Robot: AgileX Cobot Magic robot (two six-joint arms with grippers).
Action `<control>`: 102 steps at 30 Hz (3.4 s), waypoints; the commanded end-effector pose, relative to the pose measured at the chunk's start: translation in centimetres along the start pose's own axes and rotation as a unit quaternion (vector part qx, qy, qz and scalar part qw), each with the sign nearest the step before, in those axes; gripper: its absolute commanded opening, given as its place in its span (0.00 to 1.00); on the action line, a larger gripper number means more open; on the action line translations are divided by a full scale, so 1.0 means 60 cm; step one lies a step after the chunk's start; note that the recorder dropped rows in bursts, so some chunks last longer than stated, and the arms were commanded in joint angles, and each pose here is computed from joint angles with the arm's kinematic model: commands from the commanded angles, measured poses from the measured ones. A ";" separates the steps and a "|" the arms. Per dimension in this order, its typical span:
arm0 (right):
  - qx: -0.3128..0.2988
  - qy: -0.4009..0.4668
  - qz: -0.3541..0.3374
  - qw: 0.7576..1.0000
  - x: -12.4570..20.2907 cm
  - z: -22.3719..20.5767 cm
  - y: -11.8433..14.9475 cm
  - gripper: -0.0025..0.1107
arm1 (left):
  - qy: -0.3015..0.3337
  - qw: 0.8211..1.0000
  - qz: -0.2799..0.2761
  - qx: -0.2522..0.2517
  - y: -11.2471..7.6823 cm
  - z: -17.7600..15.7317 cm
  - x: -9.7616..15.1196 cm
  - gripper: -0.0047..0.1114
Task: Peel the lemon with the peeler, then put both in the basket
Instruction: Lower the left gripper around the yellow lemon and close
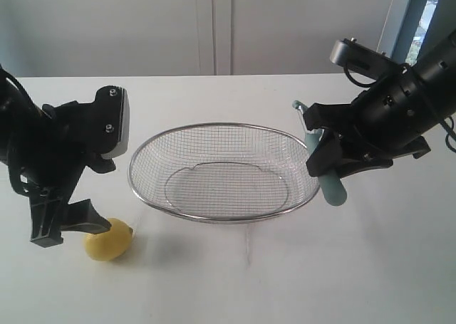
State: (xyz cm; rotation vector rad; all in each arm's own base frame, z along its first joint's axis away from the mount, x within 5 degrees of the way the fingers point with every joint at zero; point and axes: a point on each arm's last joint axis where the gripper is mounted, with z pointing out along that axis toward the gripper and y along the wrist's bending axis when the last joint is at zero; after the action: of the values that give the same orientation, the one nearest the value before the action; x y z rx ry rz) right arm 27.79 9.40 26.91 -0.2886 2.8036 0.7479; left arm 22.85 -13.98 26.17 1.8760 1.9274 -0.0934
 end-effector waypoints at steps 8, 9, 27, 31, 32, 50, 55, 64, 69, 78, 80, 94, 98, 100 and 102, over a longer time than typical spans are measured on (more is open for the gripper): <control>-0.001 -0.007 -0.008 1.000 0.001 -0.003 0.003 0.02 | 0.017 0.998 -0.037 0.037 0.001 0.036 0.002 0.76; -0.001 -0.007 -0.008 1.000 0.001 -0.003 0.003 0.02 | 0.018 0.998 -0.038 0.038 0.002 0.039 0.002 0.76; -0.001 -0.007 -0.008 1.000 0.001 -0.003 0.003 0.02 | 0.080 0.989 -0.094 0.083 0.011 0.132 0.026 0.76; -0.001 -0.007 -0.008 1.000 0.001 -0.003 0.003 0.02 | 0.080 0.989 -0.095 0.078 0.014 0.142 0.027 0.76; -0.001 -0.007 -0.008 1.000 0.001 -0.003 0.003 0.02 | 0.081 0.989 -0.095 0.080 0.014 0.145 0.028 0.76; -0.001 -0.007 -0.008 1.000 0.001 -0.003 0.003 0.02 | 0.087 0.988 -0.098 0.085 0.015 0.165 0.032 0.76; -0.001 -0.007 -0.008 1.000 0.001 -0.003 0.003 0.02 | 0.087 0.988 -0.099 0.085 0.015 0.165 0.032 0.76; -0.001 -0.007 -0.008 1.000 0.001 -0.003 0.003 0.02 | 0.088 0.988 -0.098 0.084 0.015 0.165 0.033 0.76; -0.001 -0.007 -0.008 1.000 0.001 -0.003 0.003 0.02 | 0.088 0.988 -0.098 0.084 0.015 0.165 0.033 0.76; -0.001 -0.007 -0.008 1.000 0.001 -0.003 0.003 0.02 | 0.095 0.986 -0.099 0.093 0.013 0.177 0.036 0.76; -0.001 -0.007 -0.008 1.000 0.001 -0.003 0.003 0.02 | 0.098 0.985 -0.100 0.098 0.012 0.181 0.038 0.76; -0.001 -0.007 -0.008 1.000 0.001 -0.003 0.003 0.02 | 0.110 0.986 -0.086 0.095 0.014 0.190 0.044 0.55; -0.001 -0.007 -0.008 1.000 0.001 -0.003 0.003 0.02 | 0.113 0.985 -0.084 0.099 0.013 0.188 0.044 0.37; -0.001 -0.007 -0.008 1.000 0.001 -0.003 0.003 0.02 | 0.118 0.984 -0.081 0.105 0.011 0.184 0.045 0.27; -0.001 -0.007 -0.008 1.000 0.001 -0.003 0.003 0.02 | 0.121 0.983 -0.081 0.114 0.008 0.174 0.044 0.19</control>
State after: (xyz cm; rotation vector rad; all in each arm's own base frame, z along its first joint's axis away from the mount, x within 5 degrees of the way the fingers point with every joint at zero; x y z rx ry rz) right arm 27.79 9.40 26.91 -0.2886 2.8036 0.7479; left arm 26.77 -15.29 15.20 1.9146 2.2959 -0.1250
